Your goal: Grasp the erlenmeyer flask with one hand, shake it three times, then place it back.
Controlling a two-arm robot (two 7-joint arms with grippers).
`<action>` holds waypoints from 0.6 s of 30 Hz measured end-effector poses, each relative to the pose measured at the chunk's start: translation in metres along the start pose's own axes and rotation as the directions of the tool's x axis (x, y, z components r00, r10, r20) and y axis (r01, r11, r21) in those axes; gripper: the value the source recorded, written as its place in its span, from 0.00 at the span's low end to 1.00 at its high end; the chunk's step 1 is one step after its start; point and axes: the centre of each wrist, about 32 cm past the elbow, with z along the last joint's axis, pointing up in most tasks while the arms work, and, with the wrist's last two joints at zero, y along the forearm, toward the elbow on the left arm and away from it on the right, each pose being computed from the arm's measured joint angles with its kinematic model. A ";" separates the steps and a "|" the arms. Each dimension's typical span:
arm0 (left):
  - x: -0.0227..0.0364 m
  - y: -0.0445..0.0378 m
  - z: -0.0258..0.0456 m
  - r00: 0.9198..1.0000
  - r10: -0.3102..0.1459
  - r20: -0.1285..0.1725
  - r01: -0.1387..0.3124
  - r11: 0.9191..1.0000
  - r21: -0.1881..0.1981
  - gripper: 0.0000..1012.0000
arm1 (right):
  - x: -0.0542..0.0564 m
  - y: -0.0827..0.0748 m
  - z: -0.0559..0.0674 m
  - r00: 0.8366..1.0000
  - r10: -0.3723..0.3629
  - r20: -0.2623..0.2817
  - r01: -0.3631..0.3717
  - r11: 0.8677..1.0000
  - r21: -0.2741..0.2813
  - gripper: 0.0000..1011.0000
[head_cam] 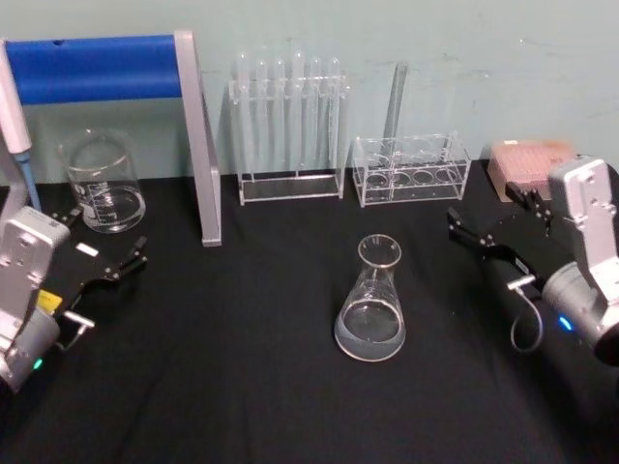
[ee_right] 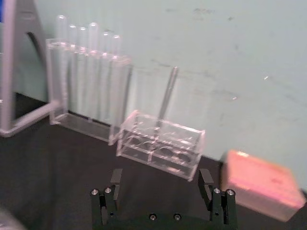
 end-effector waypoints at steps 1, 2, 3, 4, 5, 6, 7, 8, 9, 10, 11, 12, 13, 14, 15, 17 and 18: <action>0.0000 0.0000 0.0000 1.000 0.000 0.000 0.000 1.000 0.000 0.99 | -0.001 0.003 0.000 1.000 -0.012 0.011 0.012 1.000 0.003 0.99; 0.0000 0.0000 0.0000 1.000 0.000 0.000 0.000 1.000 0.000 0.99 | -0.002 0.007 -0.001 0.999 -0.032 0.029 0.032 0.999 0.007 0.99; 0.0000 0.0000 0.0000 1.000 0.000 0.000 0.000 1.000 0.000 0.99 | -0.002 0.007 -0.001 0.999 -0.032 0.029 0.032 0.999 0.007 0.99; 0.0000 0.0000 0.0000 1.000 0.000 0.000 0.000 1.000 0.000 0.99 | -0.004 0.011 -0.002 0.997 -0.053 0.053 0.052 0.999 0.014 0.99; 0.0000 0.0000 0.0000 1.000 0.000 0.000 0.000 1.000 0.000 0.99 | -0.004 0.013 -0.003 0.996 -0.061 0.063 0.061 0.998 0.017 0.99; 0.0000 0.0000 0.0000 1.000 0.000 0.000 0.000 1.000 0.000 0.99 | -0.006 0.017 -0.005 0.993 -0.078 0.087 0.076 0.997 0.024 0.99; 0.0000 0.0000 0.0000 1.000 0.000 0.000 0.000 1.000 0.000 0.99 | -0.007 0.019 -0.006 0.992 -0.084 0.097 0.082 0.996 0.026 0.99; 0.0000 0.0000 0.0000 1.000 0.000 0.000 0.000 1.000 0.000 0.99 | -0.008 0.020 -0.007 0.990 -0.092 0.109 0.089 0.996 0.029 0.99; 0.0000 0.0000 0.0000 1.000 0.000 0.000 0.000 1.000 0.000 0.99 | -0.009 0.023 -0.009 0.987 -0.101 0.127 0.098 0.995 0.032 0.99; 0.0000 0.0000 0.0000 1.000 0.000 0.000 0.000 1.000 0.000 0.99 | -0.010 0.024 -0.010 0.986 -0.104 0.132 0.101 0.994 0.032 0.99; 0.0000 0.0000 0.0000 1.000 0.000 0.000 0.000 1.000 0.000 0.99 | -0.010 0.025 -0.011 0.985 -0.107 0.135 0.104 0.994 0.032 0.99; 0.0000 0.0000 0.0000 1.000 0.000 0.000 0.000 1.000 0.000 0.99 | -0.011 0.026 -0.012 0.985 -0.109 0.137 0.105 0.994 0.031 0.99; 0.0000 0.0000 0.0000 1.000 0.000 0.000 0.000 1.000 0.000 0.99 | -0.012 0.027 -0.013 0.985 -0.109 0.137 0.105 0.994 0.030 0.99; 0.0000 0.0000 0.0000 1.000 0.000 0.000 0.000 1.000 0.000 0.99 | -0.012 0.027 -0.013 0.985 -0.109 0.137 0.105 0.994 0.030 0.99; 0.0000 0.0000 0.0000 1.000 0.000 0.000 0.000 1.000 0.000 0.99 | -0.013 0.028 -0.014 0.985 -0.108 0.135 0.105 0.994 0.029 0.99; 0.0000 0.0000 0.0000 1.000 0.000 0.000 0.000 1.000 0.000 0.99 | -0.014 0.028 -0.014 0.986 -0.105 0.133 0.102 0.994 0.029 0.99; 0.0000 0.0000 0.0000 1.000 0.000 0.000 0.000 1.000 0.000 0.99 | -0.014 0.028 -0.014 0.986 -0.104 0.131 0.101 0.994 0.029 0.99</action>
